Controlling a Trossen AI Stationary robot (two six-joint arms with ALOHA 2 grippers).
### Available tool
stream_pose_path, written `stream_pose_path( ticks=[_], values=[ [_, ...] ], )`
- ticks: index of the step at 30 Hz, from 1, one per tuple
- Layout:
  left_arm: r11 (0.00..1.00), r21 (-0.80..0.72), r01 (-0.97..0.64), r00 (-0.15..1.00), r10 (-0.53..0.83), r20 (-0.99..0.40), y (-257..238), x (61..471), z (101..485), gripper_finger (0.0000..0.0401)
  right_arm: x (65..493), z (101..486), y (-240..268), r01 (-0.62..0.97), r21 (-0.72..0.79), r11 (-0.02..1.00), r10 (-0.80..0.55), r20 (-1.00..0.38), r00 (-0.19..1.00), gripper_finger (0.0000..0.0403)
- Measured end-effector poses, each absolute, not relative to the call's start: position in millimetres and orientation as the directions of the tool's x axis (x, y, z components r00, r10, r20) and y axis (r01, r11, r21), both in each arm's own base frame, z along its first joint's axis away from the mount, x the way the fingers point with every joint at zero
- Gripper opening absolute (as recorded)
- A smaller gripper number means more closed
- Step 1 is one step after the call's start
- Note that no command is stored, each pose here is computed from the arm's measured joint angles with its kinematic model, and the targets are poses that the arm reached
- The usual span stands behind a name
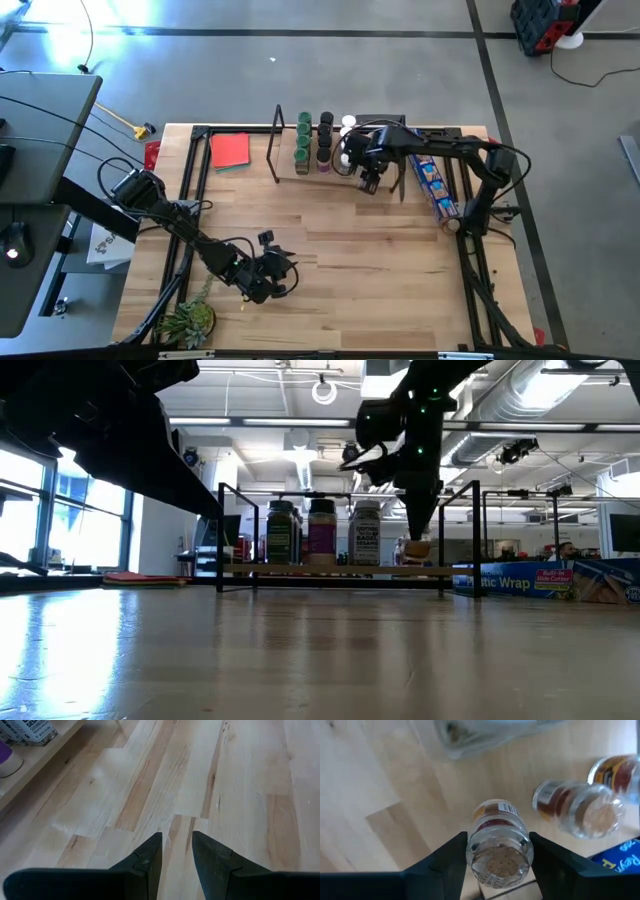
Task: Shelf spices
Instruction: Put the bottom brown seasoning on the shelf aligned with the other brown seasoning bottles
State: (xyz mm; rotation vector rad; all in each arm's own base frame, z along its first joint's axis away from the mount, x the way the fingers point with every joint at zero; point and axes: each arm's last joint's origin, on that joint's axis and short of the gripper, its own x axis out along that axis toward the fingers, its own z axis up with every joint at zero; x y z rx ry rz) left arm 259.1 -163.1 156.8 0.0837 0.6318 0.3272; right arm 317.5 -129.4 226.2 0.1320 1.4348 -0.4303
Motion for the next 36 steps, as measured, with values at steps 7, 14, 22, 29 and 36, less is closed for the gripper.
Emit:
stream_pose_path(
  ticks=[7, 14, 22, 29, 36],
  values=[
    [0.945, 0.175, -0.275, 0.758, 0.325, -0.566, -163.1, 259.1, 156.8, 0.0103, 321.2, 226.9, -133.9, 0.374, -0.234, 0.897, -0.288, -0.953, 0.092, 0.0205],
    [0.945, 0.175, -0.275, 0.758, 0.325, -0.566, -163.1, 259.1, 156.8, 0.0103, 319.3, 226.5, -133.4, 0.371, -0.243, 0.896, -0.288, -0.955, 0.070, 0.0207],
    [0.945, 0.175, -0.275, 0.758, 0.325, -0.566, -163.1, 259.1, 156.8, 0.0103, 306.6, 229.6, -129.7, 0.372, -0.282, 0.884, -0.287, -0.957, -0.042, 0.0208],
    [0.946, 0.174, -0.275, 0.759, 0.325, -0.565, -163.2, 259.2, 156.9, 0.0103, 299.1, 252.5, -120.7, 0.398, -0.278, 0.874, -0.314, -0.949, 0.027, 0.0206],
    [0.946, 0.170, -0.276, 0.761, 0.323, -0.562, -163.4, 259.5, 157.2, 0.0103, 313.7, 262.1, -129.8, 0.447, -0.169, 0.878, -0.307, -0.916, 0.257, 0.0137]
  ],
)
